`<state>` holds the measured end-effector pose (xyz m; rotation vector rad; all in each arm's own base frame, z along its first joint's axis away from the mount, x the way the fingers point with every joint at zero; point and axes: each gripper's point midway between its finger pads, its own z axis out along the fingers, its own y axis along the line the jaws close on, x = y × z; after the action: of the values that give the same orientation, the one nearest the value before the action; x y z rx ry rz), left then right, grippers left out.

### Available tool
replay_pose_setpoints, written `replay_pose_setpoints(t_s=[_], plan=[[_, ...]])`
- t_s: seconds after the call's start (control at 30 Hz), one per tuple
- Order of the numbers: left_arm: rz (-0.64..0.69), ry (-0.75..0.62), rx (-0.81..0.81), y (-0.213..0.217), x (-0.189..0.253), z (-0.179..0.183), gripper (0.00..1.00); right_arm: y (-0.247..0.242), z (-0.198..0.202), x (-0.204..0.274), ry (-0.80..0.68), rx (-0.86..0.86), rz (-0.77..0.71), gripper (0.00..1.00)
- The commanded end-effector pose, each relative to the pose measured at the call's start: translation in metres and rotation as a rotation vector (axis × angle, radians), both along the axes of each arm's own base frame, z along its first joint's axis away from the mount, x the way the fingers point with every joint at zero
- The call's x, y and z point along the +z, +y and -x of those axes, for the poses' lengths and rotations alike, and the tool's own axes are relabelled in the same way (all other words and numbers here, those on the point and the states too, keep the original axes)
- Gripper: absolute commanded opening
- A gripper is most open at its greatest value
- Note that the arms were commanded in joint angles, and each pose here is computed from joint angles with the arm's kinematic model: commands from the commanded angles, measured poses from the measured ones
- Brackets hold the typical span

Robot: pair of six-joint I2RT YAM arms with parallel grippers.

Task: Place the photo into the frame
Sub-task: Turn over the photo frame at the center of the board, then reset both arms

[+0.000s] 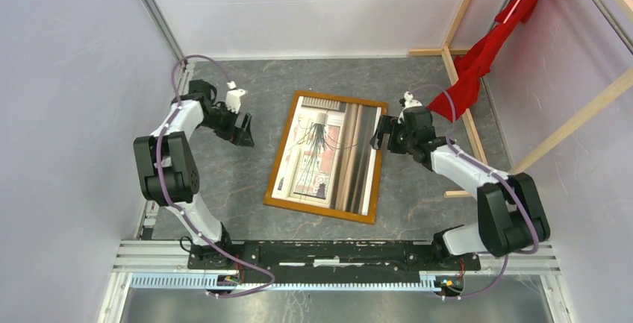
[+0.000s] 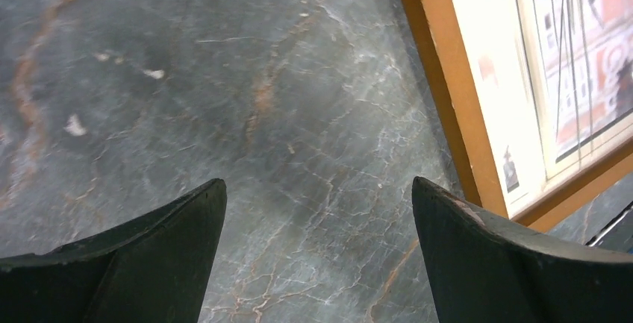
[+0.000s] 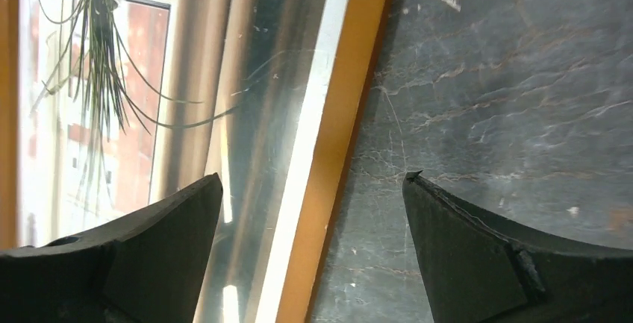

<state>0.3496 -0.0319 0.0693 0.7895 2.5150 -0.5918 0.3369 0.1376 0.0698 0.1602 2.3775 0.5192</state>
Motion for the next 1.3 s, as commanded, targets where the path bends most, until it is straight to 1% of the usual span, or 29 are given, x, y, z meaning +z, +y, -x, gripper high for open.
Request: replay_pose_setpoints(t_s=[0.0,0.03,0.1,0.13,0.2,0.23,0.33,0.4,0.43,0.47,0.5,0.6,0.63,0.7,0.8,0.87,0.9,0.93,1.0,1.03,1.1,1.13,1.17,1.23,1.27], plan=[[0.161,-0.147,0.156,0.014,0.041,-0.037,1.0,-0.04,-0.019,0.04,-0.265,-0.084,0.33,0.98],[0.179,-0.168,0.176,0.016,0.039,-0.041,1.0,-0.046,-0.021,0.046,-0.309,-0.118,0.364,0.98],[0.179,-0.192,0.272,0.023,0.03,-0.049,1.0,-0.058,-0.026,0.051,-0.352,-0.185,0.408,0.98],[0.188,-0.199,0.293,0.022,0.025,-0.05,1.0,-0.062,-0.031,0.053,-0.384,-0.184,0.444,0.98],[0.21,-0.227,0.311,0.02,0.015,-0.05,1.0,-0.073,-0.036,0.047,-0.392,-0.174,0.568,0.98],[0.222,-0.253,0.322,0.018,0.011,-0.051,1.0,-0.08,-0.037,0.043,-0.385,-0.176,0.642,0.98],[0.25,-0.341,0.366,0.018,0.002,-0.056,1.0,-0.096,-0.038,0.019,-0.261,-0.11,0.833,0.98],[0.266,-0.39,0.382,0.018,-0.002,-0.059,1.0,-0.119,-0.029,0.011,-0.189,-0.165,0.961,0.98],[0.277,-0.424,0.386,0.018,-0.001,-0.063,1.0,-0.127,-0.025,0.008,-0.205,-0.184,0.984,0.98],[0.289,-0.43,0.391,0.016,-0.005,-0.061,1.0,-0.132,-0.023,0.011,-0.255,-0.209,0.978,0.98],[0.296,-0.451,0.391,0.015,-0.006,-0.061,1.0,-0.141,-0.015,0.006,-0.274,-0.231,0.975,0.98],[0.32,-0.495,0.395,0.012,-0.006,-0.058,1.0,-0.162,0.001,0.007,-0.393,-0.338,0.9,0.98],[0.328,-0.507,0.391,0.009,-0.005,-0.057,1.0,-0.17,0.01,0.003,-0.415,-0.369,0.894,0.98],[0.332,-0.531,0.393,0.008,-0.001,-0.056,1.0,-0.181,0.016,0.003,-0.445,-0.421,0.876,0.98],[0.319,-0.569,0.402,0.008,0.003,-0.053,1.0,-0.193,0.025,0.001,-0.47,-0.454,0.86,0.98],[0.297,-0.606,0.42,0.008,0.006,-0.049,1.0,-0.188,0.027,0.014,-0.582,-0.44,0.807,0.98],[0.288,-0.63,0.425,0.007,0.009,-0.046,1.0,-0.183,0.029,0.018,-0.632,-0.4,0.789,0.98],[0.277,-0.658,0.424,0.005,0.012,-0.043,1.0,-0.178,0.028,0.019,-0.658,-0.368,0.78,0.98],[0.245,-0.712,0.439,0.003,0.017,-0.038,1.0,-0.176,0.035,0.02,-0.699,-0.363,0.765,0.98],[0.229,-0.752,0.442,0.003,0.023,-0.036,1.0,-0.175,0.047,0.016,-0.72,-0.337,0.766,0.98],[0.2,-0.791,0.443,-0.001,0.026,-0.029,1.0,-0.168,0.058,0.027,-0.817,-0.303,0.742,0.98],[0.188,-0.8,0.447,-0.002,0.025,-0.026,1.0,-0.169,0.064,0.033,-0.85,-0.318,0.738,0.98],[0.179,-0.805,0.451,-0.003,0.025,-0.026,1.0,-0.171,0.064,0.034,-0.852,-0.331,0.737,0.98],[0.161,-0.81,0.468,-0.002,0.025,-0.031,1.0,-0.176,0.056,0.022,-0.776,-0.356,0.741,0.98],[0.169,-0.834,0.474,-0.002,0.028,-0.032,1.0,-0.179,0.054,0.018,-0.745,-0.369,0.751,0.98]])
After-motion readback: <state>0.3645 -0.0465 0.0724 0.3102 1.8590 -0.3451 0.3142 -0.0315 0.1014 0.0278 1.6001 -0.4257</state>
